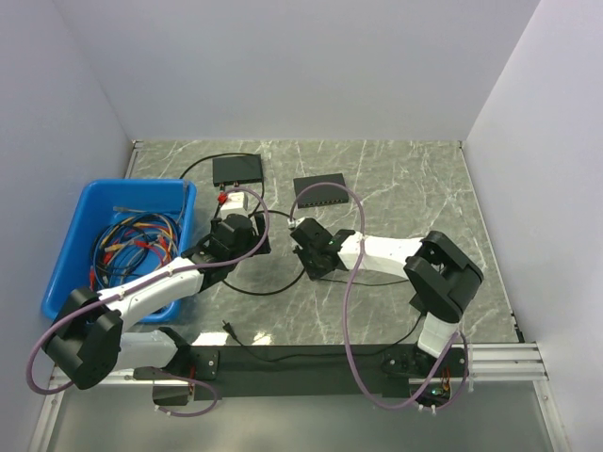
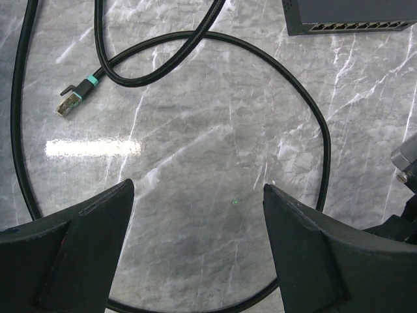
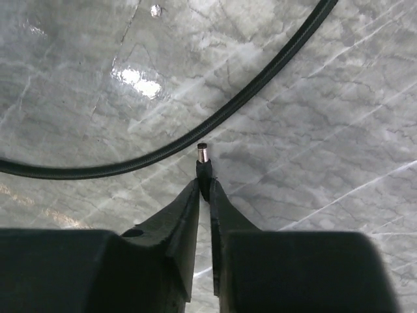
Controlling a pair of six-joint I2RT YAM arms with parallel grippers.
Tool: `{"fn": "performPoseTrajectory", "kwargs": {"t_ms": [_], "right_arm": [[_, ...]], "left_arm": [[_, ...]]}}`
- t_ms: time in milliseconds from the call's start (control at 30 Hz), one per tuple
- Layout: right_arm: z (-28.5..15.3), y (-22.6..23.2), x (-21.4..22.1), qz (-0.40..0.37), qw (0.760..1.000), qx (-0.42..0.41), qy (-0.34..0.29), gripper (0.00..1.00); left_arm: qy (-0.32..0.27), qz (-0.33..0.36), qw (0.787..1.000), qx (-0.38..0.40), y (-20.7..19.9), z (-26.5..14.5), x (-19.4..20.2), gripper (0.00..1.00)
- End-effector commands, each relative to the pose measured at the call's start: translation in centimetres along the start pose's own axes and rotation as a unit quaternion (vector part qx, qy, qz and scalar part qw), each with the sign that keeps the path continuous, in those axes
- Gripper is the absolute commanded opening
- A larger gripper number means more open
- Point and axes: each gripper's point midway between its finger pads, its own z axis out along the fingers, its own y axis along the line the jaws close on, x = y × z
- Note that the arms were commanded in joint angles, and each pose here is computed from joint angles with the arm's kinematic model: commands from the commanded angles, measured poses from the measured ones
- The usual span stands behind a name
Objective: Insert the plug into the switch port
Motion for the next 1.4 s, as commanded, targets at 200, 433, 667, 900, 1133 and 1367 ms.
{"fn": "performPoseTrajectory", "kwargs": {"t_ms": [200,433,667,900,1133,1367], "right_arm": [[1.2,-0.1,1.3,-0.006,0.999,0.023,0.032,0.00],[-1.6,-1.0,-0.5,0.016,0.999,0.037,-0.020,0.00],[-6.5,-4.5,-4.3,0.083,0.989,0.065,-0.101,0.00],[-10.1,-12.2,-9.0,0.203,0.960,0.092,-0.171,0.00],[-11.8,-16.5,-13.4,0.247,0.942,0.100,-0.202,0.00],[-12.2,-18.8,-15.3,0.261,0.937,0.099,-0.211,0.00]], "left_arm": [[-0.023,-0.008,1.000,0.006,-0.3,-0.5,-1.2,0.87],[-0.026,-0.010,1.000,0.009,-0.4,-0.5,-1.4,0.87],[-0.025,-0.019,0.999,0.031,-1.7,-0.5,-2.1,0.86],[0.003,-0.066,0.987,0.149,-8.5,0.3,-2.3,0.84],[0.077,-0.062,0.970,0.221,-17.8,3.7,1.0,0.81],[0.130,-0.083,0.961,0.229,-21.2,8.3,4.8,0.80]]}}
